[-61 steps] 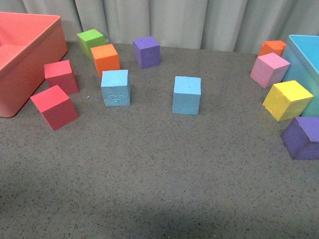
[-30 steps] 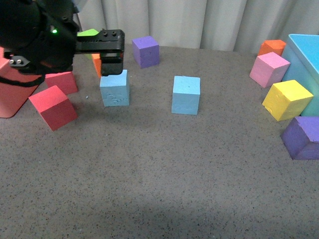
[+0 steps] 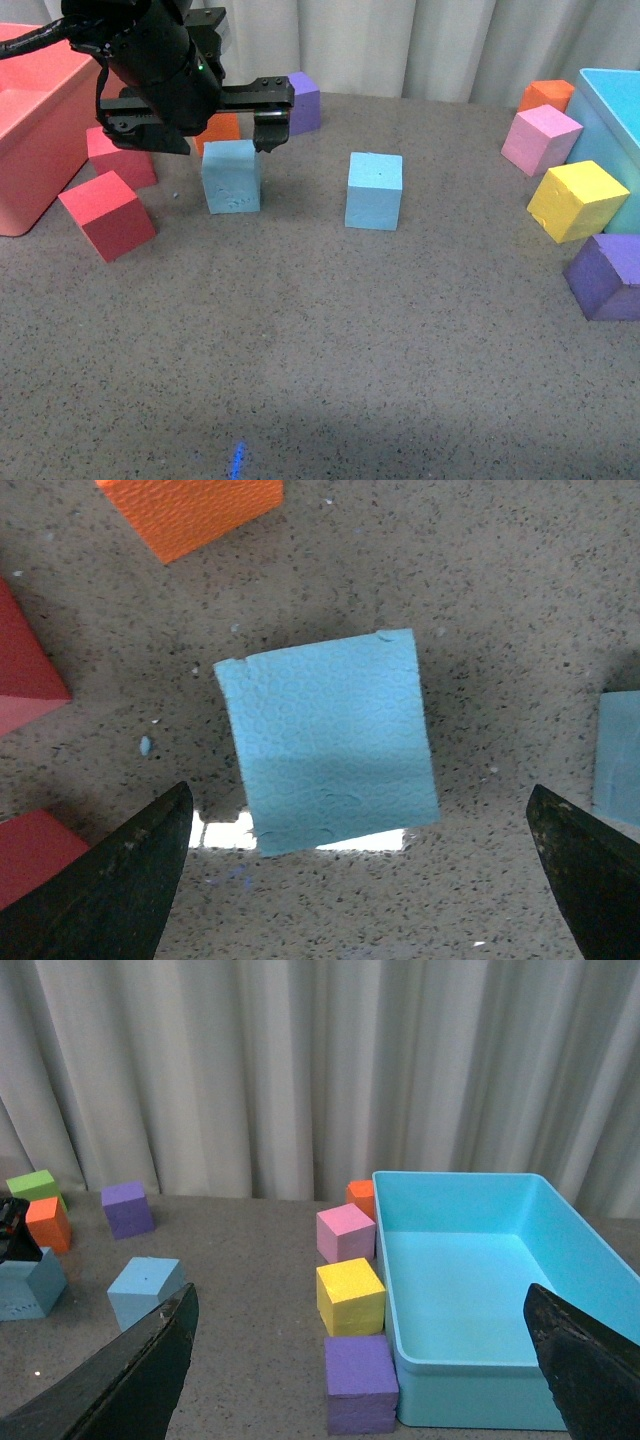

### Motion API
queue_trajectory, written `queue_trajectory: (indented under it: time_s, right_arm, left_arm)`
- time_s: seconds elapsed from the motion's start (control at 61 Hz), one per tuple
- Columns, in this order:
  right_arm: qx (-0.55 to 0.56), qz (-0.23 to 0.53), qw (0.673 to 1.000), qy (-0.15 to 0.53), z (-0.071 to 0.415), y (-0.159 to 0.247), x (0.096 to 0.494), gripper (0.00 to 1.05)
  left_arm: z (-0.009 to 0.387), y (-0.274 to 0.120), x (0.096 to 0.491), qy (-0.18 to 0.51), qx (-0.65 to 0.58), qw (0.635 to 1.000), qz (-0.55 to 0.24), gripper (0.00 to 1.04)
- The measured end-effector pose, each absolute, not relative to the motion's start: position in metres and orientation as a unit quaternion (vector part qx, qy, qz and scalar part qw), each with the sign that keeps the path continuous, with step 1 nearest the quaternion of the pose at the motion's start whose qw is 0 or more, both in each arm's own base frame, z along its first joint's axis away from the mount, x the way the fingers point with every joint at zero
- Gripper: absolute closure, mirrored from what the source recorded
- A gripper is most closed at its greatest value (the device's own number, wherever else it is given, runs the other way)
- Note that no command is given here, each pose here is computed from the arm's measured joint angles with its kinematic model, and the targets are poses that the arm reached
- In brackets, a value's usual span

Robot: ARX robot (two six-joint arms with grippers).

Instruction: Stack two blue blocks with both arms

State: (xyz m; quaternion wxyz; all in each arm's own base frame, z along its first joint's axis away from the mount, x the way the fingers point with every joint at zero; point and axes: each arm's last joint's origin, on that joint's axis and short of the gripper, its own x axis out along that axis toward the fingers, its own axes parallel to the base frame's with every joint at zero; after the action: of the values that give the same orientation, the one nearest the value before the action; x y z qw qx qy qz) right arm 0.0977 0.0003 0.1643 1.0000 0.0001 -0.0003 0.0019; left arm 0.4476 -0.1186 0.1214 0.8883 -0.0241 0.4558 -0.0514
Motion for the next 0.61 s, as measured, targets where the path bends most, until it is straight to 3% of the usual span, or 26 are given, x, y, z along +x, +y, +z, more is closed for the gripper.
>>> queue_trajectory:
  time_s: [0.607]
  right_arm:
    - [0.0,0.002,1.0,0.0,0.164,0.0,0.098,0.1]
  left_arm:
    - [0.087,-0.12,0.478,0.499,-0.033,0.866,0.001,0.07]
